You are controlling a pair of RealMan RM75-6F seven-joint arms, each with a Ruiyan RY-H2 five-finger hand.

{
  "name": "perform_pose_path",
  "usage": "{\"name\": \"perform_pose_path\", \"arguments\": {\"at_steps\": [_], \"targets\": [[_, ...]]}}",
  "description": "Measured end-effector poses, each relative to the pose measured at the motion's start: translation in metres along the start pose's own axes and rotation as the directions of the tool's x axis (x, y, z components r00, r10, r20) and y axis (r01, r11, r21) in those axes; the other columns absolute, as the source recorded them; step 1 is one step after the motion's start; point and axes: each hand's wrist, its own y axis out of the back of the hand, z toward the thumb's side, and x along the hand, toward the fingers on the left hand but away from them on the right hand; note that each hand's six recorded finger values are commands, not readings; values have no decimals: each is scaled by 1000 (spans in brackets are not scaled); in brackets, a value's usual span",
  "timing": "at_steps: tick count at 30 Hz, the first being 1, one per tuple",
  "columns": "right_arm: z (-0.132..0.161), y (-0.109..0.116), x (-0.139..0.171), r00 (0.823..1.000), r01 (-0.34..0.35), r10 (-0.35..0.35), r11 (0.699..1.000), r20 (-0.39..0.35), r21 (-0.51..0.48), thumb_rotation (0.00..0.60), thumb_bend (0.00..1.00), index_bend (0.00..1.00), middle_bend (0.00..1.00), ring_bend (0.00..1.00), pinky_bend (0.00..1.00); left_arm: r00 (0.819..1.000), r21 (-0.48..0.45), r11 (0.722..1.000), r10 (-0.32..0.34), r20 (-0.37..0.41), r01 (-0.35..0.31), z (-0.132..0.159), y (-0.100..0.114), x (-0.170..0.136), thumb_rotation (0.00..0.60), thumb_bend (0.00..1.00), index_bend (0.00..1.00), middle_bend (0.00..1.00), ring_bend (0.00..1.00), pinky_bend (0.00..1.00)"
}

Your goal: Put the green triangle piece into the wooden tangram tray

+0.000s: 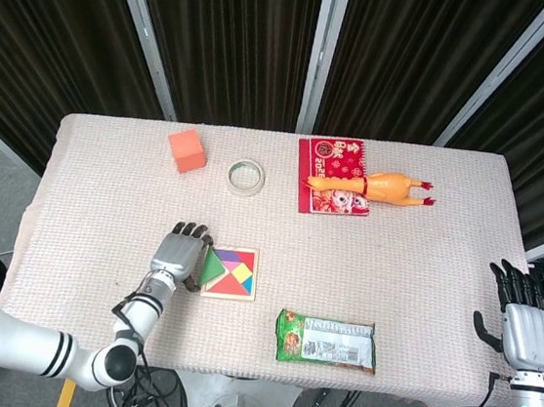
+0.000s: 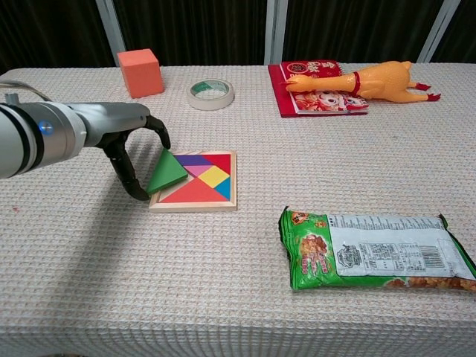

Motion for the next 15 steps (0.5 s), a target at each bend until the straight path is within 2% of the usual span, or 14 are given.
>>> {"name": "perform_pose_path", "arguments": {"at_steps": [15], "targets": [[-4, -2, 0, 1000, -3, 4, 1000, 8, -6, 600, 320, 0, 0, 0, 0, 1000, 17, 1000, -7, 3, 7, 7, -2, 1, 600, 60, 420, 76, 0, 0]]}}
